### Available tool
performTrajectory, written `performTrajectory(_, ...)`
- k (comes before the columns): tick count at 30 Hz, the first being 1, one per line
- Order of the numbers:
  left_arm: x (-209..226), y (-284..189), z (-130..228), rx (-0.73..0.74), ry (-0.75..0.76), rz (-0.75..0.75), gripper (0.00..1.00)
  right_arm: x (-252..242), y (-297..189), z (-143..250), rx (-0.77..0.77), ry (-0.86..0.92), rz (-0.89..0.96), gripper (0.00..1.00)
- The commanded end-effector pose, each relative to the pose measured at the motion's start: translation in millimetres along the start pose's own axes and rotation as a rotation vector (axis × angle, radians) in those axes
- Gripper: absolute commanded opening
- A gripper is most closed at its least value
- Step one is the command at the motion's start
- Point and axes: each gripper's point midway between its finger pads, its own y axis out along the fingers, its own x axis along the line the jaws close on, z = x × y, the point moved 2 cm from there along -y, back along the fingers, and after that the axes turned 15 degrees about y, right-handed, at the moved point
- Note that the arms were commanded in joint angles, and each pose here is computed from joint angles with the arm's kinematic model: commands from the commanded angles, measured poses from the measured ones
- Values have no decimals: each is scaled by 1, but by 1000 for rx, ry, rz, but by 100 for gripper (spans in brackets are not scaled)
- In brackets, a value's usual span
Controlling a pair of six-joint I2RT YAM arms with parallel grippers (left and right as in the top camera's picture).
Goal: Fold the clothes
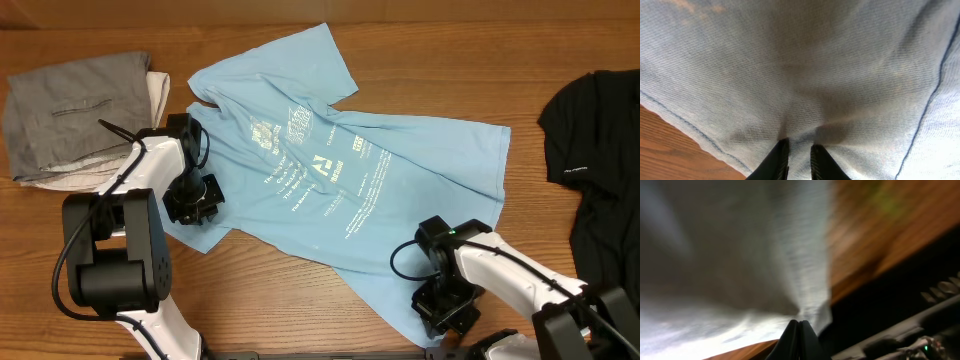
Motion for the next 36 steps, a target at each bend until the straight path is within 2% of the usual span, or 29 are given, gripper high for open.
performTrajectory(1, 17, 42, 20, 115, -33, -93, 19, -4, -1, -9, -8, 54, 11, 4)
performTrajectory(4, 16, 42, 19, 113, -34, -83, 18, 5, -6, 0, 99, 18, -45, 4)
performTrajectory(5, 15, 42, 19, 113, -34, -82, 18, 13, -11, 6, 142, -43, -88, 4)
performTrajectory(6, 15, 42, 19, 112, -34, -81, 19, 31, -23, 18, 217, -188, -189, 4)
performTrajectory(9, 13, 43, 19, 112, -35, -67, 18, 57, -40, 36, 298, -337, -336, 4)
performTrajectory(14, 12, 43, 19, 113, -35, -61, 17, 75, -40, 44, 257, -441, -402, 4)
performTrajectory(16, 12, 43, 19, 112, -35, -61, 17, 85, -37, 47, 196, -493, -422, 4)
performTrajectory(29, 11, 43, 18, 110, -33, -59, 18, 105, -23, 46, -39, -439, -409, 4)
performTrajectory(36, 11, 43, 18, 110, -30, -59, 18, 91, -16, 36, -65, -310, -336, 4)
